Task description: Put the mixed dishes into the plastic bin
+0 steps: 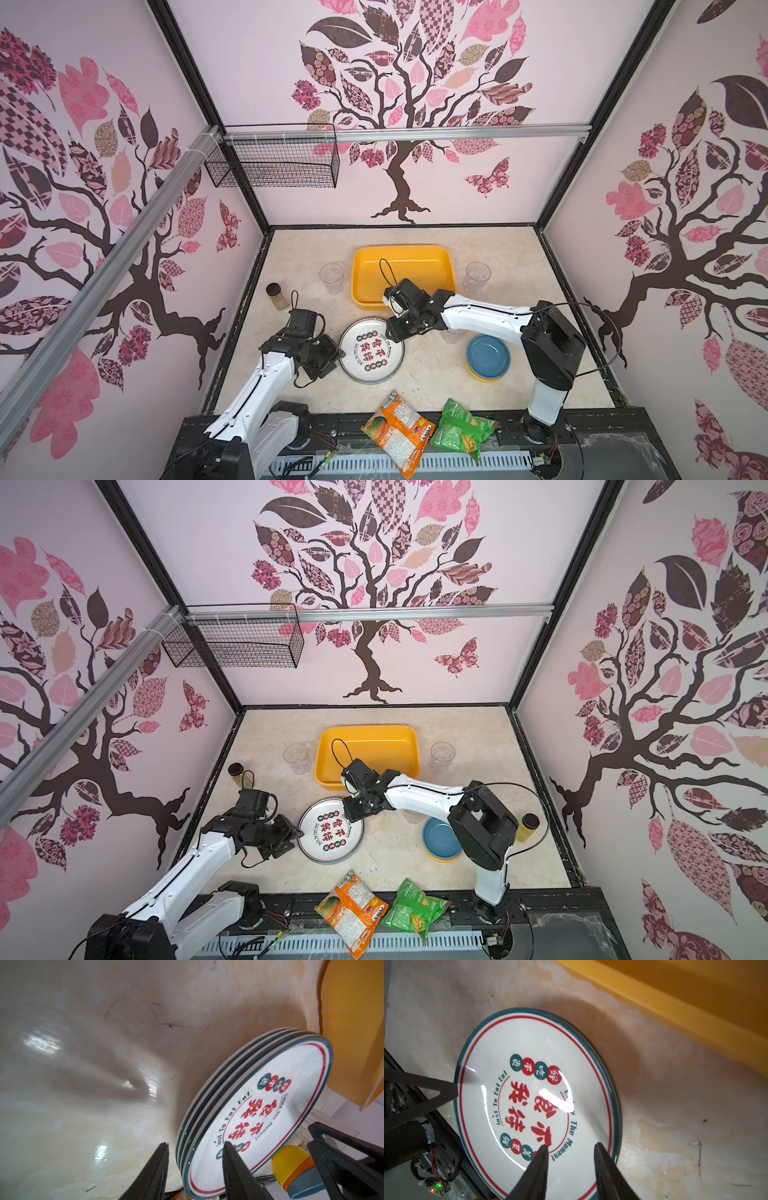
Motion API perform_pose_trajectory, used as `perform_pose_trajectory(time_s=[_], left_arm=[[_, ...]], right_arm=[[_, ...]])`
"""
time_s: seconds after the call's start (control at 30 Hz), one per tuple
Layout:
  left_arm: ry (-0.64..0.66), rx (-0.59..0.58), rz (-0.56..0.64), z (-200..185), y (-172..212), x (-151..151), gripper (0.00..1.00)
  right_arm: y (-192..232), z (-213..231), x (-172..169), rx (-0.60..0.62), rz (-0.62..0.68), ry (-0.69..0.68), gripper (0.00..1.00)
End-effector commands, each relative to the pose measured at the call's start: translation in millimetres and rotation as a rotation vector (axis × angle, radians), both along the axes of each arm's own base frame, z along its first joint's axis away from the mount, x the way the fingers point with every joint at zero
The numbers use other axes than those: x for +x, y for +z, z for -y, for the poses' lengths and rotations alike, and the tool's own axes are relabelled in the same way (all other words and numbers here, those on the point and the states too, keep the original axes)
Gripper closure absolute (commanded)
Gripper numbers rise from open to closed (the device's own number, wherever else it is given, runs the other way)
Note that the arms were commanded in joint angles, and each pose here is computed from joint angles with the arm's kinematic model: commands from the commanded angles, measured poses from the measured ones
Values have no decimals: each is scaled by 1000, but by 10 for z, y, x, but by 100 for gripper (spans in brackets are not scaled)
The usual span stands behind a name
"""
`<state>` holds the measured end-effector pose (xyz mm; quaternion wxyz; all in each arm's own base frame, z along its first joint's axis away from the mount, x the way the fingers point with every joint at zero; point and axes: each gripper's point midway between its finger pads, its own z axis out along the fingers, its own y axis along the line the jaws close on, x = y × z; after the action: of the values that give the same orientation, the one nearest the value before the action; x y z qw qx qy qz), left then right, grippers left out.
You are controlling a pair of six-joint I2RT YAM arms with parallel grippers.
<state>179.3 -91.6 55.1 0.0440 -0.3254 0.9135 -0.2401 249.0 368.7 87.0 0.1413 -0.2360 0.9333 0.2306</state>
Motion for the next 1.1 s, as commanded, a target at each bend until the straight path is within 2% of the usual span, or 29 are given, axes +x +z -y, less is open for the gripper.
perform_pose_trajectory(time_s=[0.0,0.27,1.07], left_arm=[[-3,4,-14,-3,-60,-39,54],[-8,-2,-11,8,-56,-30,52],[-9,-6,-8,16,-62,-36,51]], right_arm=[[242,48,80,4,72,-35,59],[56,88,112,-53,59,-51,50],[-288,17,31,-71,-29,-26,48]])
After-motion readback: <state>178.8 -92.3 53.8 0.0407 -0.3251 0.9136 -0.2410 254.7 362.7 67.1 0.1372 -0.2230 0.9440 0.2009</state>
